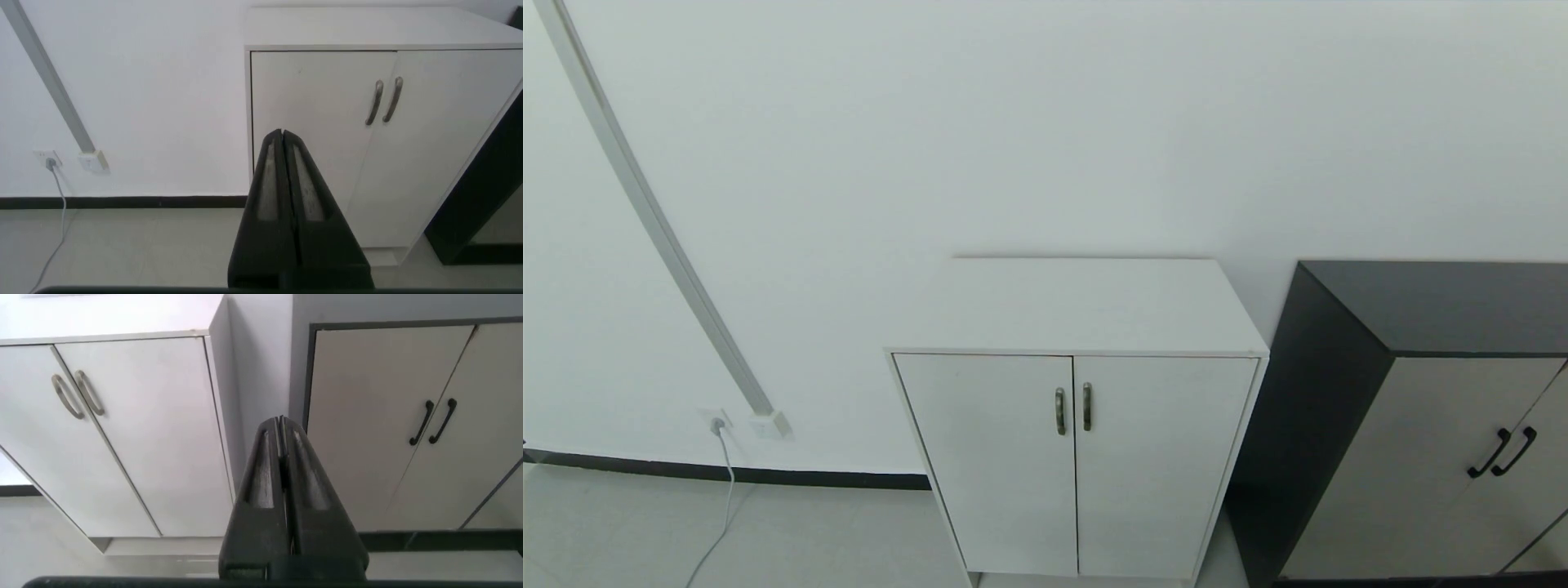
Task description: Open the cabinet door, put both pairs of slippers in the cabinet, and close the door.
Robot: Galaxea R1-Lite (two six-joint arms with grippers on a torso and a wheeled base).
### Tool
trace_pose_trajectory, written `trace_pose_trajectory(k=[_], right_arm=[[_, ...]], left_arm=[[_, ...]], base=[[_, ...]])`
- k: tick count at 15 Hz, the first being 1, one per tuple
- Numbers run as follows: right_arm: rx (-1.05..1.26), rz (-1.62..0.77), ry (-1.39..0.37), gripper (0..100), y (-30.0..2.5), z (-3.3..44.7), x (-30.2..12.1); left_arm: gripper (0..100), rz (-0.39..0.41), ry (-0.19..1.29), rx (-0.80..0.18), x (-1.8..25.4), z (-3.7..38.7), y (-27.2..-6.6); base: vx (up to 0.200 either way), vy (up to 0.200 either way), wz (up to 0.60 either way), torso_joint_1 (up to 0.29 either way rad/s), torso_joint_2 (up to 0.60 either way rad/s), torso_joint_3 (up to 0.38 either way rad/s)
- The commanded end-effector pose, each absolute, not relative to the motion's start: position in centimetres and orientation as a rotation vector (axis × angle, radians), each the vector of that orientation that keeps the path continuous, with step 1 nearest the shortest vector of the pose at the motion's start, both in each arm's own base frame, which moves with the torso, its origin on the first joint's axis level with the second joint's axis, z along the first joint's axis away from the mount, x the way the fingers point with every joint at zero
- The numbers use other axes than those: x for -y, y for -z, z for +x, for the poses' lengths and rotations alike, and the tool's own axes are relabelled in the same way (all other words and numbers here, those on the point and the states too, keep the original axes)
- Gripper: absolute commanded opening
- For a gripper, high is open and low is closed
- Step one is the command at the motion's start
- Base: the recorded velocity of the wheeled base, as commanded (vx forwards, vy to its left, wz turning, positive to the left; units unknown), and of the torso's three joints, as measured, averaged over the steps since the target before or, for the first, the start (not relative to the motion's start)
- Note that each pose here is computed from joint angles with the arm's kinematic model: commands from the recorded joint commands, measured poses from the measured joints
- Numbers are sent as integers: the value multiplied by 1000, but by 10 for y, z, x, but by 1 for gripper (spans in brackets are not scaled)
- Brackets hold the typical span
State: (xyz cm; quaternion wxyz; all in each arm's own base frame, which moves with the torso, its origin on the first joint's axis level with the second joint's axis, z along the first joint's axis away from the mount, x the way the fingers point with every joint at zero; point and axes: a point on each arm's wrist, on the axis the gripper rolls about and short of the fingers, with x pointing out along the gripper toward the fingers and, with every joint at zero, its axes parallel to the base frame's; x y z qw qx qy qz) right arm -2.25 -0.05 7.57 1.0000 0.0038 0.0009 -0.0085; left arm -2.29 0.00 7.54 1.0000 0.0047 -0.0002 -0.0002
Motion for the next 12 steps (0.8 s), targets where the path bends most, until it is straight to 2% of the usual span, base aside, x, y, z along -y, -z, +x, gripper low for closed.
trace_pose_trajectory(k=[1,12], right_arm=[[2,9,17,0,-76,-23,0],[2,9,9,0,-76,-23,0]], left_arm=[[0,9,0,-2,0,-23,-75],[0,9,0,-2,0,-23,-75]], base=[[0,0,0,0,0,0],[0,0,0,0,0,0]])
